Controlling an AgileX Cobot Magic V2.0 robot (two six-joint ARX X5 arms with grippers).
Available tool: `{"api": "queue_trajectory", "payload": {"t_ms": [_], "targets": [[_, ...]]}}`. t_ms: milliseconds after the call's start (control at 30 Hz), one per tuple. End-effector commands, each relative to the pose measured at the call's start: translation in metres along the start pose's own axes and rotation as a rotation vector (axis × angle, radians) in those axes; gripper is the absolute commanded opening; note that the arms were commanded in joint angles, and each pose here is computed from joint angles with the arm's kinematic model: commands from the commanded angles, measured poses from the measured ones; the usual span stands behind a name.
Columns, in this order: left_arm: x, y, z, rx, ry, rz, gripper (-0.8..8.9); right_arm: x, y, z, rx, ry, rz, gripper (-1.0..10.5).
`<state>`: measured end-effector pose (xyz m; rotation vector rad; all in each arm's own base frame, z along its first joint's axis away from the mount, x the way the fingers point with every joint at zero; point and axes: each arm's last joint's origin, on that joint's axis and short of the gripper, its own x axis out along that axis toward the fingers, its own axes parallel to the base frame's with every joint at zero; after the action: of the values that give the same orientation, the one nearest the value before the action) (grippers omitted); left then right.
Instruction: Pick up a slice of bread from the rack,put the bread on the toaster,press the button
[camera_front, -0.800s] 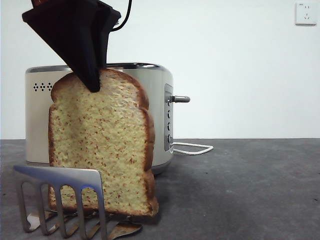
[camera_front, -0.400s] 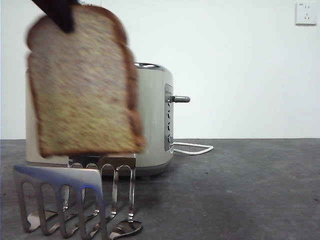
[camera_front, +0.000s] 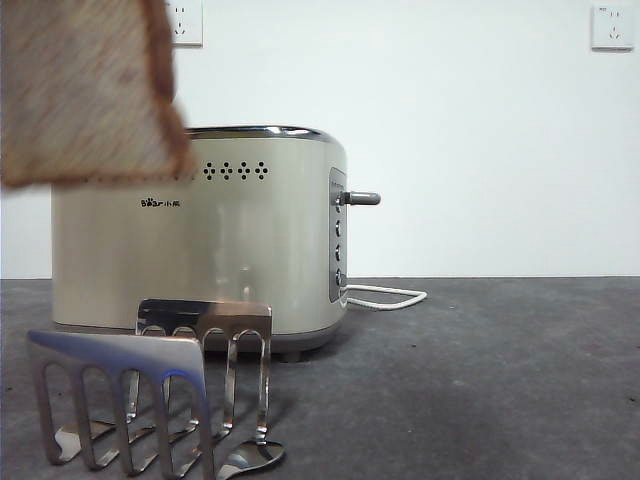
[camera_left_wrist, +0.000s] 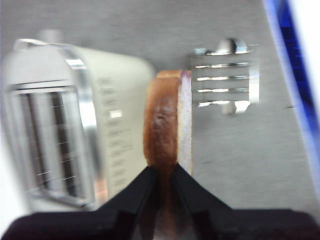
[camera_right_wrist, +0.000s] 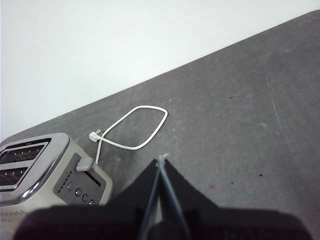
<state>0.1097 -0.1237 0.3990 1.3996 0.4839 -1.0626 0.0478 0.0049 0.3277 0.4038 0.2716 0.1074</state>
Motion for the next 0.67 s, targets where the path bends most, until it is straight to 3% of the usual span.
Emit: {"api": "queue_trajectory", "payload": {"t_ms": [33, 200, 367, 667], "targets": [[-0.018, 0.009, 0.001, 0.062, -0.001, 0.089, -0.10, -0.001, 0.000, 0.001, -0.004, -0.006, 0.003, 0.0], [-0.036, 0.025, 0.002, 0.121, 0.078, 0.209, -0.10, -0.001, 0.000, 0.001, 0.000, -0.003, 0.002, 0.0], [-0.037, 0.038, 0.005, 0.198, 0.121, 0.231, -0.09, -0.001, 0.000, -0.001, 0.002, 0.017, -0.006, 0.0], [-0.012, 0.069, 0.013, 0.129, 0.161, 0.306, -0.09, -0.001, 0.000, -0.002, 0.004, 0.034, 0.020, 0.0]]}}
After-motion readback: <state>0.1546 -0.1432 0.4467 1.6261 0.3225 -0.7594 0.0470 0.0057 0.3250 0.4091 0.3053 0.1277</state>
